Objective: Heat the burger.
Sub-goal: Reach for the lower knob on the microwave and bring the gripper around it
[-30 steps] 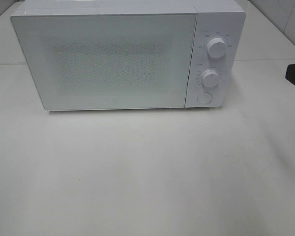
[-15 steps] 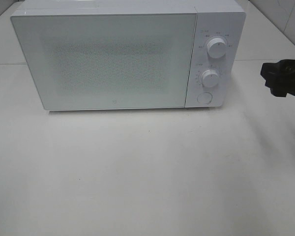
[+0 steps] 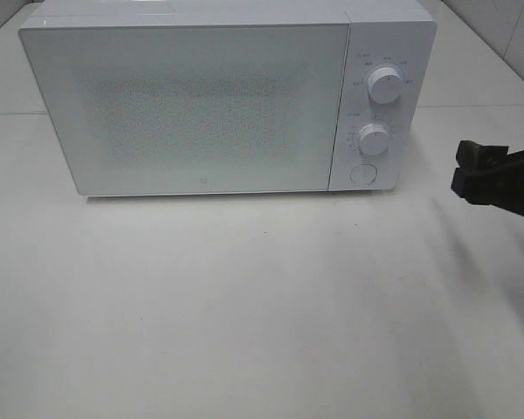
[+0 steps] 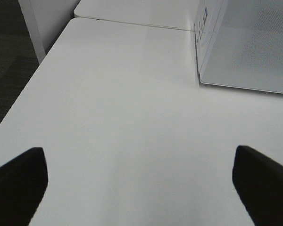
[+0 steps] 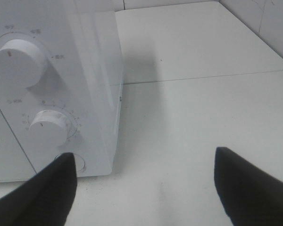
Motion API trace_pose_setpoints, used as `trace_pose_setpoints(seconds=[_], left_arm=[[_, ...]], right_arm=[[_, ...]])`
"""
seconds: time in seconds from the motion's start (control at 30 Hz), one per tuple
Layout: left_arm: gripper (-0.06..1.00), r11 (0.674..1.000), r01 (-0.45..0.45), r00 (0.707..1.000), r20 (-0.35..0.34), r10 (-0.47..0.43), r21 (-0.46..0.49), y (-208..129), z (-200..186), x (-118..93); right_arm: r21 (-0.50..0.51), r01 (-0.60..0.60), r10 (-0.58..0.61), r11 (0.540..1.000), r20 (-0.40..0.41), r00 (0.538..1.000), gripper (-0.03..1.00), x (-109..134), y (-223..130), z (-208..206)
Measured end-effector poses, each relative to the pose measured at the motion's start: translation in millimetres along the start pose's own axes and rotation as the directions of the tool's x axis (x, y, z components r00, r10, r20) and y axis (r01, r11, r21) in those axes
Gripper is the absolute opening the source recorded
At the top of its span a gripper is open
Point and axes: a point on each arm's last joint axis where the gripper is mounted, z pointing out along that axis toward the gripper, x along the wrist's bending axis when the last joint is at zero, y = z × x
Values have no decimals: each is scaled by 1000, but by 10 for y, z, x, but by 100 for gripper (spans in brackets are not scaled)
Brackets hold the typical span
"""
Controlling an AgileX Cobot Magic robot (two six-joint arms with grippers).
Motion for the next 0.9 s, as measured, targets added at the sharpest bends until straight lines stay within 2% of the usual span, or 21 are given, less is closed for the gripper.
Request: trace_pose_setpoints(seconds=[0.2, 0.27, 0.37, 0.43, 0.9], left_arm=[[99, 1000, 0, 1000, 0, 0, 0, 0, 0, 0], [99, 1000, 0, 1000, 0, 0, 0, 0, 0, 0], [99, 1000, 0, 1000, 0, 0, 0, 0, 0, 0], [99, 1000, 0, 1000, 0, 0, 0, 0, 0, 0], [99, 1000, 0, 1000, 0, 0, 0, 0, 0, 0]], right_arm=[[-19, 37, -37, 999, -1, 999, 76, 205, -61, -30], [-35, 47, -48, 998, -30, 998, 76, 348, -85, -59], [-37, 46, -47, 998, -36, 998, 76, 383, -95, -67], [-33, 46, -47, 998, -48, 998, 76, 488, -152, -87], [-2, 39, -39, 999, -54, 998, 76, 662, -296, -117]])
